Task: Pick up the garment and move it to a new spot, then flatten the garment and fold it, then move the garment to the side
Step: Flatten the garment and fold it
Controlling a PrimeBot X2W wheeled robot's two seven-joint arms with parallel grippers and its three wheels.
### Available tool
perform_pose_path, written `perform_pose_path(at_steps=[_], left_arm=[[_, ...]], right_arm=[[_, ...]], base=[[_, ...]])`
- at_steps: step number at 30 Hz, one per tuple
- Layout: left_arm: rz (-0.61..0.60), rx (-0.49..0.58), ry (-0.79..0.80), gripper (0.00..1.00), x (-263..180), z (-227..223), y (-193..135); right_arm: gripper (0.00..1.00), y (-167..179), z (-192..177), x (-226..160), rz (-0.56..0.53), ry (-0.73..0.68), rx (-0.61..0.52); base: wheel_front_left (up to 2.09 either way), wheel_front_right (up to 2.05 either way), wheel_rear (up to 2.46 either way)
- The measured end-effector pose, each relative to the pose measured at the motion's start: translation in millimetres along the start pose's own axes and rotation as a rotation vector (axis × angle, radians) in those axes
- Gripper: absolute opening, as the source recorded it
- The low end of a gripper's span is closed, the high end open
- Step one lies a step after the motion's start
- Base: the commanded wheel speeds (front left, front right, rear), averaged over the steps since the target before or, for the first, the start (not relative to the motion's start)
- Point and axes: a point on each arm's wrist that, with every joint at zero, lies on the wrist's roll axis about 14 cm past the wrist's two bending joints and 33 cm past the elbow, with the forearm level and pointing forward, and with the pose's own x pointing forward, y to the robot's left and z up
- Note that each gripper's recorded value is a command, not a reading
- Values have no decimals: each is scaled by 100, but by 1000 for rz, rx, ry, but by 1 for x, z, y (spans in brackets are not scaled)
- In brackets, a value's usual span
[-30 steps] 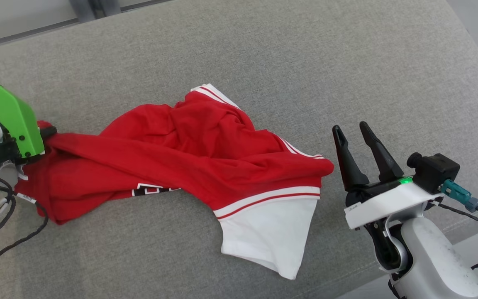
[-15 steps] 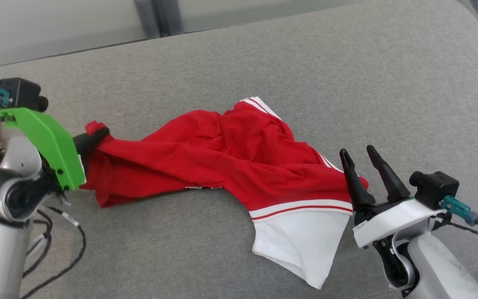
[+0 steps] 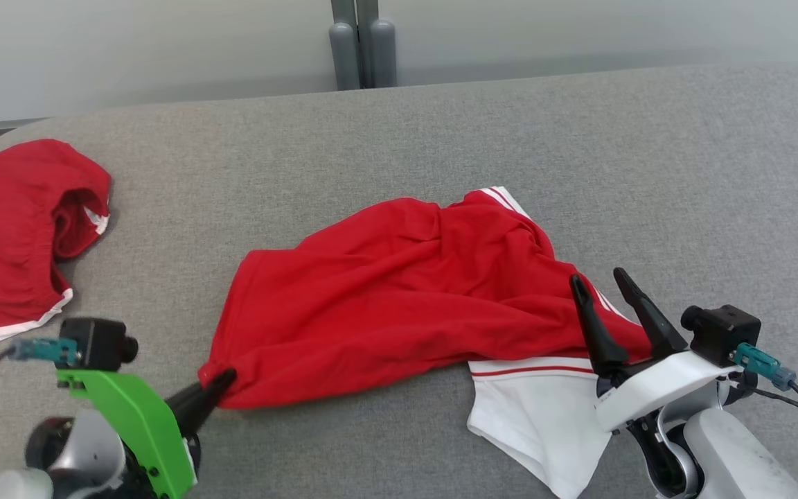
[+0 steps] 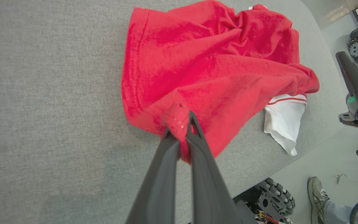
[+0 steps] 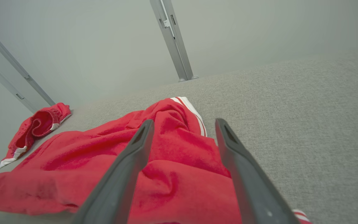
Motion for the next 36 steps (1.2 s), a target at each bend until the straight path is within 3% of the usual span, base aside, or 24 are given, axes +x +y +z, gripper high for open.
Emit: perform_pose_path(at_steps=[3, 6, 7, 8, 14, 29, 36], left_arm=[[-9, -85, 7, 0, -1, -27, -4], [-11, -144, 22, 23, 1, -49, -5], [-16, -166, 23, 46, 3, -55, -7], [-18, -179, 26, 100, 5, -60, -8], [72, -147, -3, 100, 3, -73, 13], [320, 180, -649, 100, -47, 26, 41], [337, 177, -804, 100, -46, 35, 29]], right_arm=[[100, 4, -1, -1, 14, 6, -8], [100, 5, -1, -1, 22, 11, -16], [100, 5, -1, -1, 24, 14, -20], [100, 5, -1, -2, 25, 15, -24], [100, 4, -1, -5, 28, 23, -37], [100, 2, 16, -18, 20, -20, -68], [100, -4, 16, -23, -4, -24, -69]], base=[[0, 0, 0], [0, 0, 0], [0, 0, 0], [0, 0, 0], [0, 0, 0], [0, 0, 0], [0, 0, 0]])
